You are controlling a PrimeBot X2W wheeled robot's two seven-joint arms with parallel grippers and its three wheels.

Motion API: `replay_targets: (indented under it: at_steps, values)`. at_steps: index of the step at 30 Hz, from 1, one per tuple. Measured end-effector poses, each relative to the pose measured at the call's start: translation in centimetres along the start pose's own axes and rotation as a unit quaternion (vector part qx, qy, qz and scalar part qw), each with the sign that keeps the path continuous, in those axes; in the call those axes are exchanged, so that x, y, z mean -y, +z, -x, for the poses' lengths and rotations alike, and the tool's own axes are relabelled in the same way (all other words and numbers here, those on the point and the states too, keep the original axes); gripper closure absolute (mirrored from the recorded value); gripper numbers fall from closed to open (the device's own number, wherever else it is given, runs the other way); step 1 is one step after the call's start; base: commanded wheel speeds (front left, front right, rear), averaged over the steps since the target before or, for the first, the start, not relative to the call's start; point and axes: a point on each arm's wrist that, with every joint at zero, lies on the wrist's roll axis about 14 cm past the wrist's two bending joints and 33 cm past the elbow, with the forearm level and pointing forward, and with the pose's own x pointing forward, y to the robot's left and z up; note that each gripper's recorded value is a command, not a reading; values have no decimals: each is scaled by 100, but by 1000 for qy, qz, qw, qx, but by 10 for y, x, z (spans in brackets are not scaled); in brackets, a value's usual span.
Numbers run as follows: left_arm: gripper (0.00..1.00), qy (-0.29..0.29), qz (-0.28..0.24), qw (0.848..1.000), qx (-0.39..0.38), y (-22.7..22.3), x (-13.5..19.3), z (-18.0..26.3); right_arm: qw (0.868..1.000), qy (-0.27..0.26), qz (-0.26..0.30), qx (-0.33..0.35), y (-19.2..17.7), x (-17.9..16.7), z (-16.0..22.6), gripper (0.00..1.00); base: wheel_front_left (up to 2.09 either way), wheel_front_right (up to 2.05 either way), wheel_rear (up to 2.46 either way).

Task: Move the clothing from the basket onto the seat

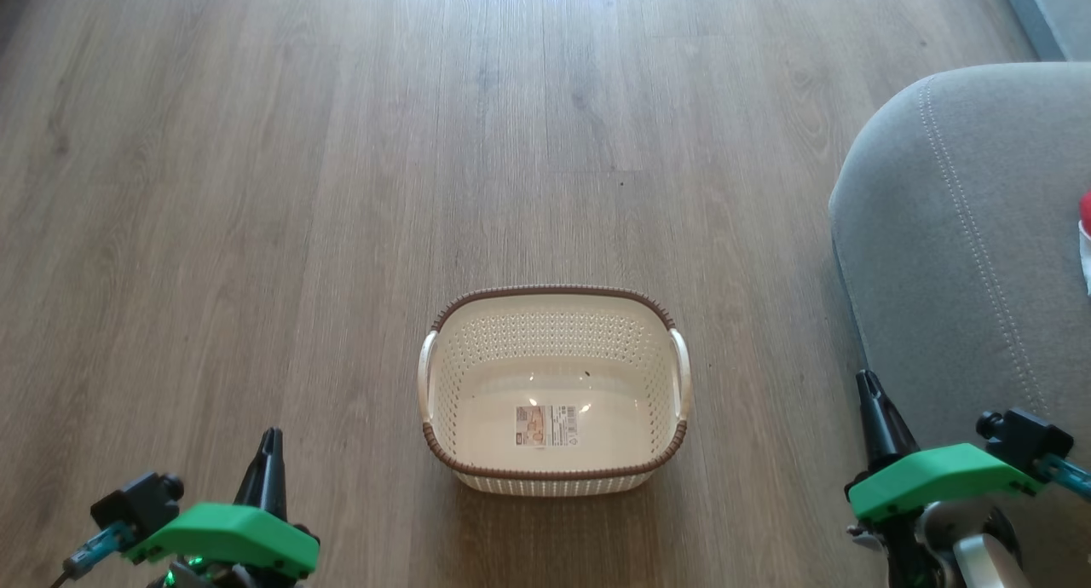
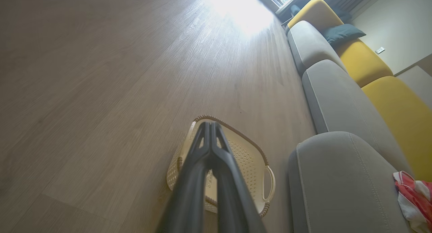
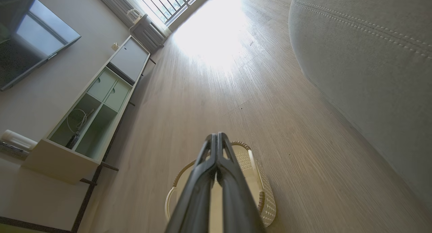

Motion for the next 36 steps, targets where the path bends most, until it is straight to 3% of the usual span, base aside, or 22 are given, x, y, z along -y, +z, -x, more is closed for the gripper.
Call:
replay_targets:
  at_steps: [19, 36]
  values:
    - [100, -6, 106, 994, -4, 4, 5, -3, 995, -6, -102, 9, 10, 1, 0, 100, 0, 0, 0]
    - [100, -22, 210, 977, -9, 10, 13, -7, 979, -2, -205, 17, 19, 0, 1, 100, 0, 0, 0]
